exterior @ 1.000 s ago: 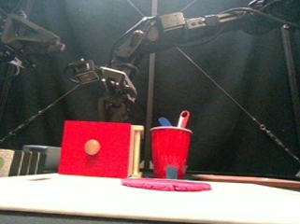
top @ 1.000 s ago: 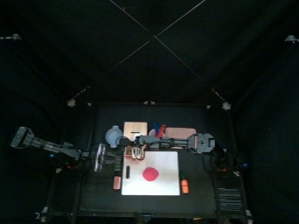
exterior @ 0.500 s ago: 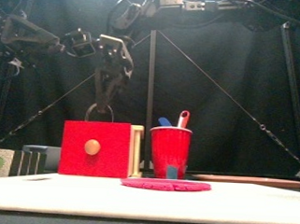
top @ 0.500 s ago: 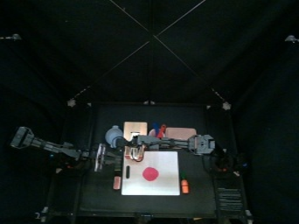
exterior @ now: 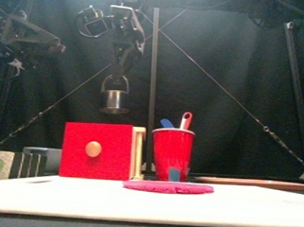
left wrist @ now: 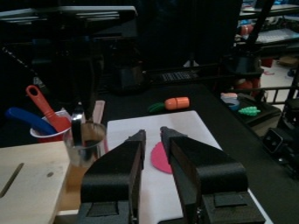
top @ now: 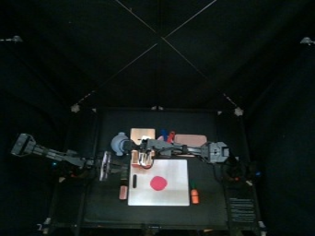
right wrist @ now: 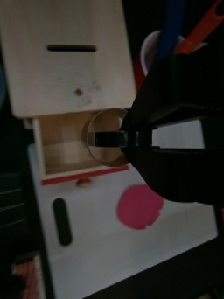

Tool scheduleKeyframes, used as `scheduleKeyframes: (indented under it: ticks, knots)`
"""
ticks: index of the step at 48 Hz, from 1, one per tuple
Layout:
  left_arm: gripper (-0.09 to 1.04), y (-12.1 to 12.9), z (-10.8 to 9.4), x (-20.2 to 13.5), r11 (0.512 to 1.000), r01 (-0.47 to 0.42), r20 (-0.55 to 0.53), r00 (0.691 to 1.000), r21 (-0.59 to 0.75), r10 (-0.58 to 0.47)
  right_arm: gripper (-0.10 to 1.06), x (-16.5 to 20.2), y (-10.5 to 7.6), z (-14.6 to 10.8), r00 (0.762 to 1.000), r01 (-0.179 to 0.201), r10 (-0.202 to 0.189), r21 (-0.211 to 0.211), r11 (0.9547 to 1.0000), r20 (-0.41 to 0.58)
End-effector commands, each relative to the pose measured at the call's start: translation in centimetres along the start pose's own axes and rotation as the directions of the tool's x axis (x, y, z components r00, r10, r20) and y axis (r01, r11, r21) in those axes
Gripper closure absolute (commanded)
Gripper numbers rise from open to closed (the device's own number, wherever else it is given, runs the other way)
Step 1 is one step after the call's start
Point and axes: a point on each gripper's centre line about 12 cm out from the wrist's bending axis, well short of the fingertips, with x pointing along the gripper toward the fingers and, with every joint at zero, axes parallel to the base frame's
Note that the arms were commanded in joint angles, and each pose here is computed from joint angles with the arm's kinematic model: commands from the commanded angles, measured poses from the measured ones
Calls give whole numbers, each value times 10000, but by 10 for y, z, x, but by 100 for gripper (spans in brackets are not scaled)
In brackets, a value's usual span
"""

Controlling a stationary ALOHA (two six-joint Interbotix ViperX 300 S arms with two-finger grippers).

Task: Get the cutter from the drawer then cut the dough then place the extra dough in the bowl
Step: Place the cutter on the board

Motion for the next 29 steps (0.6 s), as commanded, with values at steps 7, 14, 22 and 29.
scheduleKeyframes:
  ticks: [7,14,22,29]
  knots:
    - [30,1,8,4,10000,-72,254,9997,6,72,48,-43,0,-39,9999,-88,88,-38,10000,-79]
    - [30,5,12,7,9997,-257,364,9990,33,255,48,-40,2,-72,9977,-9,-1,-154,9999,-683]
    - [30,12,19,10,9982,-604,550,9967,-18,604,48,-13,6,-113,9835,-66,19,-252,9997,-1808]
    - [30,15,27,13,9972,-741,769,9943,-61,743,48,0,10,-140,9823,-159,162,32,9999,-1864]
